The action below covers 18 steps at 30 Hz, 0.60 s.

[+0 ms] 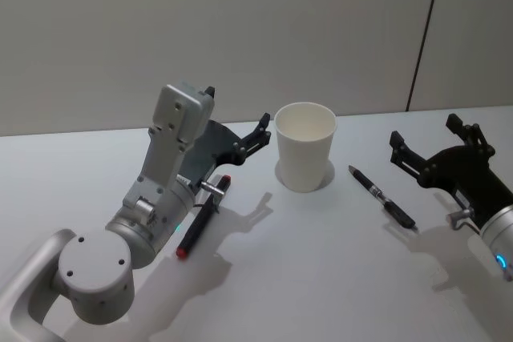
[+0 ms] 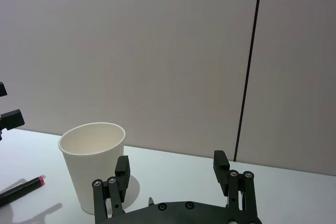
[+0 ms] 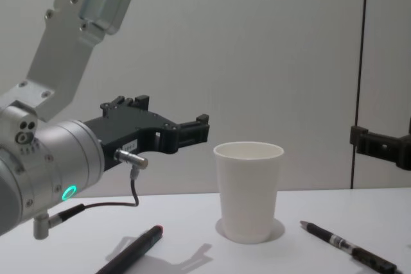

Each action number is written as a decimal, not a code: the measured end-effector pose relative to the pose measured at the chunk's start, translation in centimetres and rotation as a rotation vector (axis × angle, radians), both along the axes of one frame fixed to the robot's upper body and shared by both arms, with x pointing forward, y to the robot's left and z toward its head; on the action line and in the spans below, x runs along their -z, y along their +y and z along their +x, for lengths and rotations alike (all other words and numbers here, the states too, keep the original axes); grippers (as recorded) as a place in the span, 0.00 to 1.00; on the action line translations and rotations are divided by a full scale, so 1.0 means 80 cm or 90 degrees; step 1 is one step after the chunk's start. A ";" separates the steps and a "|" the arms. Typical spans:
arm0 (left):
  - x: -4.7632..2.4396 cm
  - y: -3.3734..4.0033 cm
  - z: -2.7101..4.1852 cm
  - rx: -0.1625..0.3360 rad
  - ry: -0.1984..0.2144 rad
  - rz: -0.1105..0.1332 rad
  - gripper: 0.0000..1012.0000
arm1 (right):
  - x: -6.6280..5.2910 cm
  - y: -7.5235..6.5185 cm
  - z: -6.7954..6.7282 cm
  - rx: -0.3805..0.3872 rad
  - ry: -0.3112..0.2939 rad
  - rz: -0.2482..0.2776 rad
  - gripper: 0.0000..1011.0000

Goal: Place the pen into the pen holder.

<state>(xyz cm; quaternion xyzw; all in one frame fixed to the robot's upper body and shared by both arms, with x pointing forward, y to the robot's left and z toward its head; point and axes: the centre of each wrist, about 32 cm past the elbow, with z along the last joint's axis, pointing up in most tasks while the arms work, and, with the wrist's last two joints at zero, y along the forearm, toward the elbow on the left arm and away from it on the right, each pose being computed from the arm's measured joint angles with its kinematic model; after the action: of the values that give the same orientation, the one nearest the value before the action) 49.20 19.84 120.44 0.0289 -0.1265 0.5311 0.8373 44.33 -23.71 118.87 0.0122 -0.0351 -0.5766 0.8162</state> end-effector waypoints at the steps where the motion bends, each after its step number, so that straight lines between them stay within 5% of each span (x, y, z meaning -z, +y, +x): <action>1: 0.0000 0.0000 0.0000 0.000 0.000 0.000 0.99 | 0.000 0.000 0.000 0.000 0.000 0.000 0.99; 18: 0.0000 0.0000 0.0000 0.000 0.000 0.000 0.99 | 0.000 0.000 0.000 0.000 0.000 0.000 0.99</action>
<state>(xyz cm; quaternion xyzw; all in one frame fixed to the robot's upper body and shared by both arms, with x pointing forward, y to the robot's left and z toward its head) 49.20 19.84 120.44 0.0289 -0.1265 0.5311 0.8373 44.33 -23.71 118.87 0.0122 -0.0351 -0.5766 0.8162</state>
